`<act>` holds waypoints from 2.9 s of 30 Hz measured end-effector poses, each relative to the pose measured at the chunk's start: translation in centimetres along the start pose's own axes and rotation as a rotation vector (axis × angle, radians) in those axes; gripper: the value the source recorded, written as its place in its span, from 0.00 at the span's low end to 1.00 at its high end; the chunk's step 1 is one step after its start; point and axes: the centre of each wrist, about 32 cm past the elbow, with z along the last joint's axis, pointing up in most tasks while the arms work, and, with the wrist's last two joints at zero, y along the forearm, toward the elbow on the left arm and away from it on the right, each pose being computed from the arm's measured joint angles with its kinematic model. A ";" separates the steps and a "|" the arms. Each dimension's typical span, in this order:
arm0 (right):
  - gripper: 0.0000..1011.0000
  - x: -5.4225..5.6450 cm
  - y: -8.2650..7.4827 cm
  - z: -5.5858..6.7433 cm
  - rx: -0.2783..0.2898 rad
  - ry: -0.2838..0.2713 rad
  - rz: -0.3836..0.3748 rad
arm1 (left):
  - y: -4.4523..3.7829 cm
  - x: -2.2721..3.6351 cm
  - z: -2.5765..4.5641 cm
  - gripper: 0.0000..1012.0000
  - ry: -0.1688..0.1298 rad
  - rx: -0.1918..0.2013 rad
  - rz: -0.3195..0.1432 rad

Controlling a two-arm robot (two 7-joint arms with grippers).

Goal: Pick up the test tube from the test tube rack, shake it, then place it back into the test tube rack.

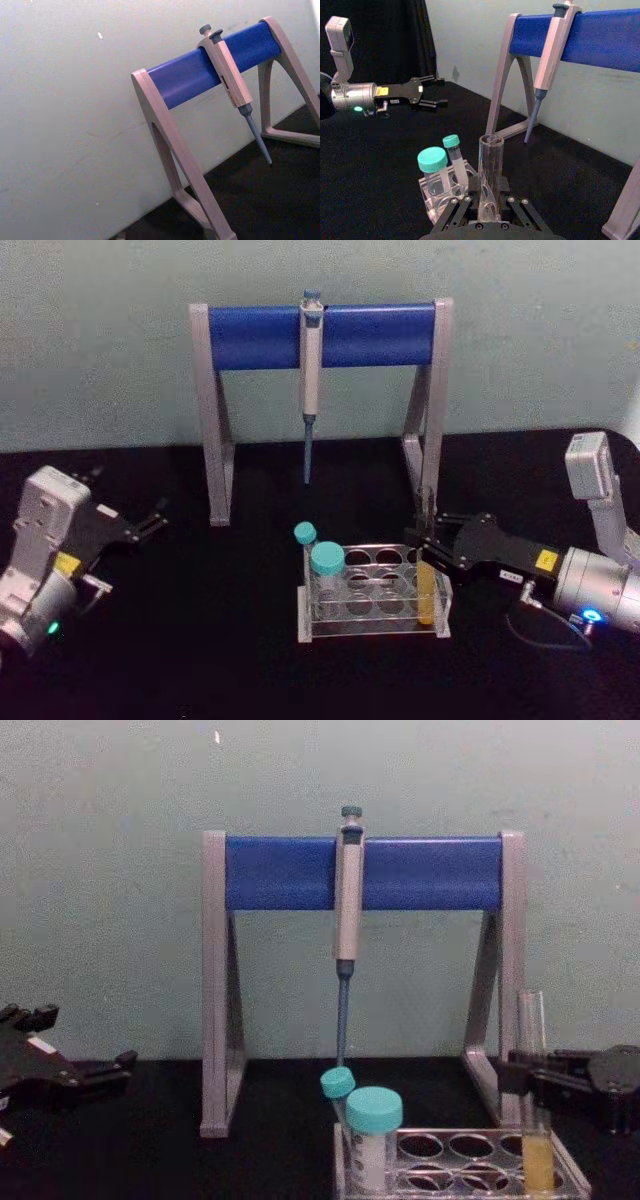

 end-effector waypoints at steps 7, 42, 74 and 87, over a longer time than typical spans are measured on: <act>0.23 0.0 0.1 0.0 -0.006 0.005 0.002 | 0.00 0.00 0.00 0.99 0.000 0.000 0.000; 0.32 0.0 0.1 -0.1 -0.011 0.005 -0.004 | 0.00 0.00 0.00 0.99 0.000 0.000 0.000; 0.99 0.0 0.1 -0.1 -0.010 0.005 -0.004 | 0.00 0.00 0.00 0.99 0.000 0.000 0.000; 0.99 -2.3 -1.2 1.7 0.167 -0.171 -0.114 | 0.00 0.00 0.00 0.99 0.000 0.000 0.000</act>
